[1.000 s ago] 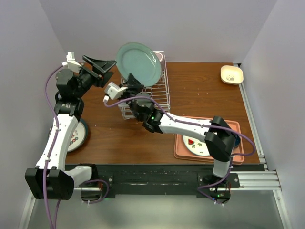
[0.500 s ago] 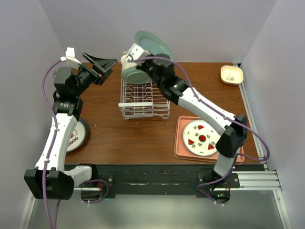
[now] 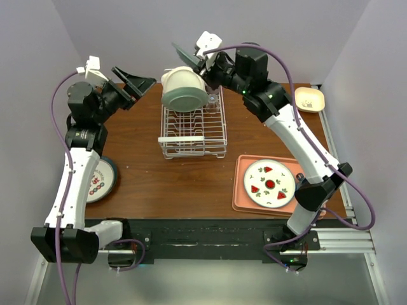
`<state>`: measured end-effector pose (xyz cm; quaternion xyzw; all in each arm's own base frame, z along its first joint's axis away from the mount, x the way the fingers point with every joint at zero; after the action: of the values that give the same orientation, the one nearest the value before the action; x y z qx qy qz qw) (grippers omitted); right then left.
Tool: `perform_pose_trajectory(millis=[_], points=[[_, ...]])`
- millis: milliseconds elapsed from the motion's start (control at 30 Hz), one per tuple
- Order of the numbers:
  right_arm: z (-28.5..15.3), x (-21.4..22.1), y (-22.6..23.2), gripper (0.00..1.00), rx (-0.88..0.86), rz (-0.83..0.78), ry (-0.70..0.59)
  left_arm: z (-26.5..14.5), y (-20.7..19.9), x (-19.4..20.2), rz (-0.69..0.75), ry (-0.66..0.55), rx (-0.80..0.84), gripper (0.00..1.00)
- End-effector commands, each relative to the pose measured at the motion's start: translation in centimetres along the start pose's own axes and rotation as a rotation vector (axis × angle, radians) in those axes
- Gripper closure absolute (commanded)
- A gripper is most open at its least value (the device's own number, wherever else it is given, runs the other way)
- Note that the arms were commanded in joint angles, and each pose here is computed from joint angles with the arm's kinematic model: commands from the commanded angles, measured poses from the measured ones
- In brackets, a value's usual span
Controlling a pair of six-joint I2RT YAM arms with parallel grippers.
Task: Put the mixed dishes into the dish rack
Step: Insert the plate into the dish rack
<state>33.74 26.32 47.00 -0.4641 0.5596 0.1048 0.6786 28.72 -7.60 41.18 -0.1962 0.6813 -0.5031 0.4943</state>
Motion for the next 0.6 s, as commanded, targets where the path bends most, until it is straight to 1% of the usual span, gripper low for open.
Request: perform_pose_trajectory(millis=[0, 133, 167, 267, 400, 567], points=[[-3.3, -5.7, -1.5, 1.00, -0.113, 0.014, -0.236, -0.8, -0.2, -1.3, 0.142, -0.065, -0.101, 0.00], [-3.3, -5.2, -0.9, 1.00, -0.227, 0.029, -0.233, -1.3, 0.3, -1.8, 0.222, -0.119, -0.179, 0.00], [-3.3, -5.2, -0.7, 1.00, -0.263, 0.023, -0.245, -1.4, 0.5, -1.8, 0.227, -0.119, -0.194, 0.00], [-2.4, -4.2, 0.0, 1.00, -0.326, 0.037, -0.220, -1.4, 0.9, -1.6, 0.252, -0.104, -0.196, 0.00], [-1.0, -2.6, 1.0, 1.00, -0.405, 0.069, -0.191, -0.9, 1.4, -0.5, 0.268, 0.004, -0.117, 0.05], [0.8, -0.3, 1.9, 1.00, -0.435, 0.065, -0.162, -0.6, 3.1, 1.2, 0.245, 0.101, -0.125, 0.08]])
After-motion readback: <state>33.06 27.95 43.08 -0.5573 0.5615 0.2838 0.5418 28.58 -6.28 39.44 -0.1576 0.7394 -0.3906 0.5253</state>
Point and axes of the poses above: each gripper's point midway between its finger pads, its own z axis out along the fingers, its own y axis along the line the jaws close on, x = y × z, the point moved 9 cm from there along -z, back along the fingers, and after that the axes turned 8 degrees about -z, right-handed, at the moved point
